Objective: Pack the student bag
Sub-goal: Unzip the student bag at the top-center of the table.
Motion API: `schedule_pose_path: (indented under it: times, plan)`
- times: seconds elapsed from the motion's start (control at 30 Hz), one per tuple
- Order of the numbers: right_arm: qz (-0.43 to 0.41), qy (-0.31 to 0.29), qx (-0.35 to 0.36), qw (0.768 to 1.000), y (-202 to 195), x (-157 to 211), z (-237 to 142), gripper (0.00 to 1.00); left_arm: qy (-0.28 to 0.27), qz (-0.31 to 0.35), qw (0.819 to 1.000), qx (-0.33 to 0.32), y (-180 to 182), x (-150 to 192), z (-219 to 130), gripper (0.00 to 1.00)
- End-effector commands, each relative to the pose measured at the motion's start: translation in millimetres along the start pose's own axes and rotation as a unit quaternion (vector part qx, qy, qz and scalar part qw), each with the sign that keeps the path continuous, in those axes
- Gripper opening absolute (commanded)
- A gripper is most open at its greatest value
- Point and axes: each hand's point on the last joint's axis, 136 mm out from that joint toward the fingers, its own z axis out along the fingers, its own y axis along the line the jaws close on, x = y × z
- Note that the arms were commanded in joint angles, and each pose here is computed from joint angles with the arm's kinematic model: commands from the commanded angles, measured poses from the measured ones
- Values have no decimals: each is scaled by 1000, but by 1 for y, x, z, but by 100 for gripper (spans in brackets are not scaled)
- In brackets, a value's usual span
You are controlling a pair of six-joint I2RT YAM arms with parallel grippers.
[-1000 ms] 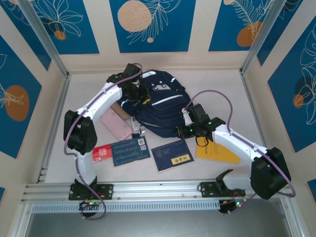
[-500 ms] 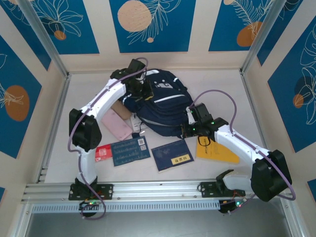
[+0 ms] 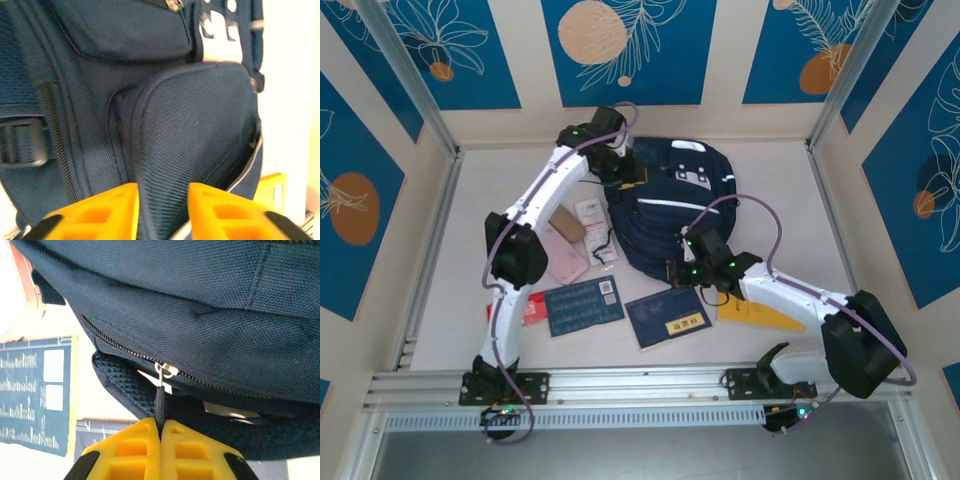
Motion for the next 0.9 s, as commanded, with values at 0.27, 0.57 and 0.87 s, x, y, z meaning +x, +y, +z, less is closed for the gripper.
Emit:
schedule_pose_path:
  times: [0.27, 0.57, 0.87]
  plan:
    - [98, -61, -66, 991, 31, -25, 27, 0, 8, -255, 967, -17, 62, 86, -38, 58]
    - [100, -46, -84, 990, 41, -23, 40, 0, 21, -247, 969, 26, 42, 105, 4, 56]
    - [103, -46, -86, 990, 39, -24, 42, 0, 29, -252, 967, 16, 46, 111, 29, 51]
